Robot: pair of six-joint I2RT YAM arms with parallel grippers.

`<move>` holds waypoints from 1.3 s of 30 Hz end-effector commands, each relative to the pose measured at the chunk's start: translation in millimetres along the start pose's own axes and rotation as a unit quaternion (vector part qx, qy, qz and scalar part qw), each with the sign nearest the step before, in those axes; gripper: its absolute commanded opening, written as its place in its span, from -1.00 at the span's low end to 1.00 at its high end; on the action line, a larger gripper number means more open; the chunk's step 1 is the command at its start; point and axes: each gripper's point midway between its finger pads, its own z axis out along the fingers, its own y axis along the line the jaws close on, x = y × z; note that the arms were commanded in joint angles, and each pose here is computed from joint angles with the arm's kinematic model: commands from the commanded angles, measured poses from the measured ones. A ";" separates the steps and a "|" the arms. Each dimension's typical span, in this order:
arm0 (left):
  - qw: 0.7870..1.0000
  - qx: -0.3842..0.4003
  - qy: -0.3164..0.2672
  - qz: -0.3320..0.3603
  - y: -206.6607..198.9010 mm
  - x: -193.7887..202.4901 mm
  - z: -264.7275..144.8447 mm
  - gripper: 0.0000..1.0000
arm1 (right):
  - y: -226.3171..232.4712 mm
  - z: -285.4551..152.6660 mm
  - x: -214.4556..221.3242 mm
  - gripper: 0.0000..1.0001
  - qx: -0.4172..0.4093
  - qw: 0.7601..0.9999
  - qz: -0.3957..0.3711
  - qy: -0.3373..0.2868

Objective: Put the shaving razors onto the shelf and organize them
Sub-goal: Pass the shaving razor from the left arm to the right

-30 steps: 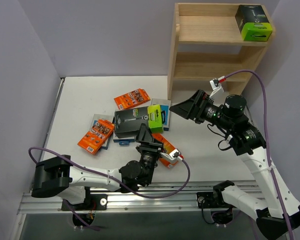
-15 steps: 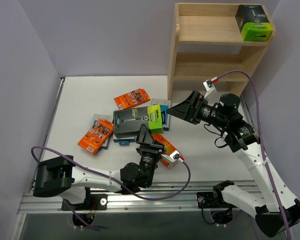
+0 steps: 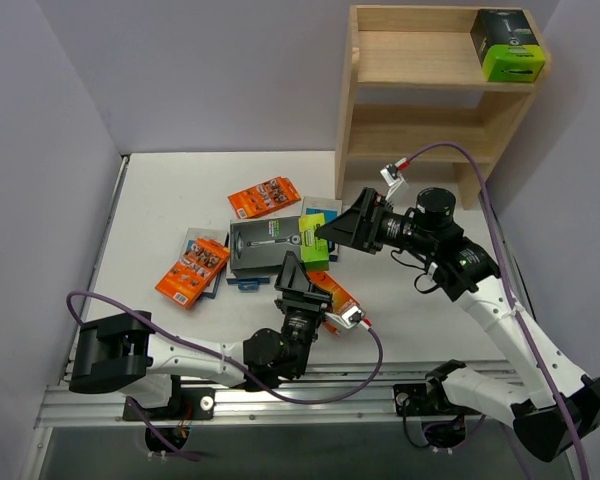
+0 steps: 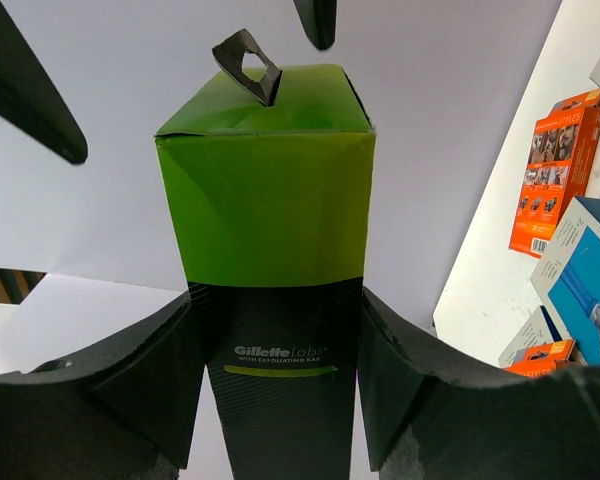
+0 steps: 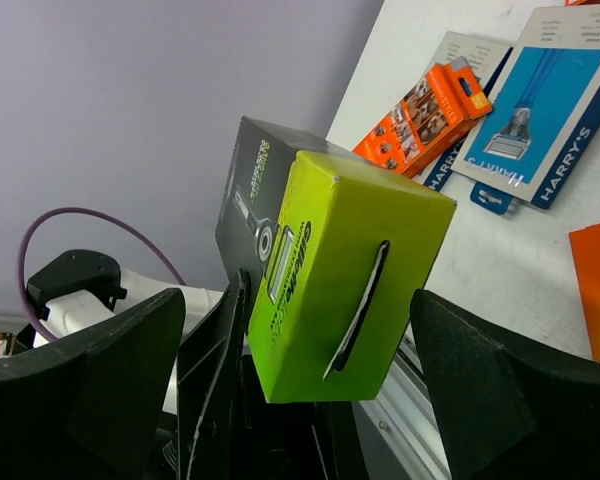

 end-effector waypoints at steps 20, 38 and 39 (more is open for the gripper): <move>0.989 -0.054 0.001 -0.136 46.1 4.0 -6.3 -0.95 | -6.4 23.6 17.4 0.65 -0.014 1.000 0.009 0.022; 0.989 -0.055 0.009 -0.135 47.0 7.0 -6.5 -0.95 | -4.8 21.1 18.0 0.37 -0.028 0.999 0.020 0.013; 0.989 -0.056 0.009 -0.138 47.0 7.2 -6.6 -0.95 | -1.4 21.0 17.6 0.35 -0.036 0.999 0.029 0.012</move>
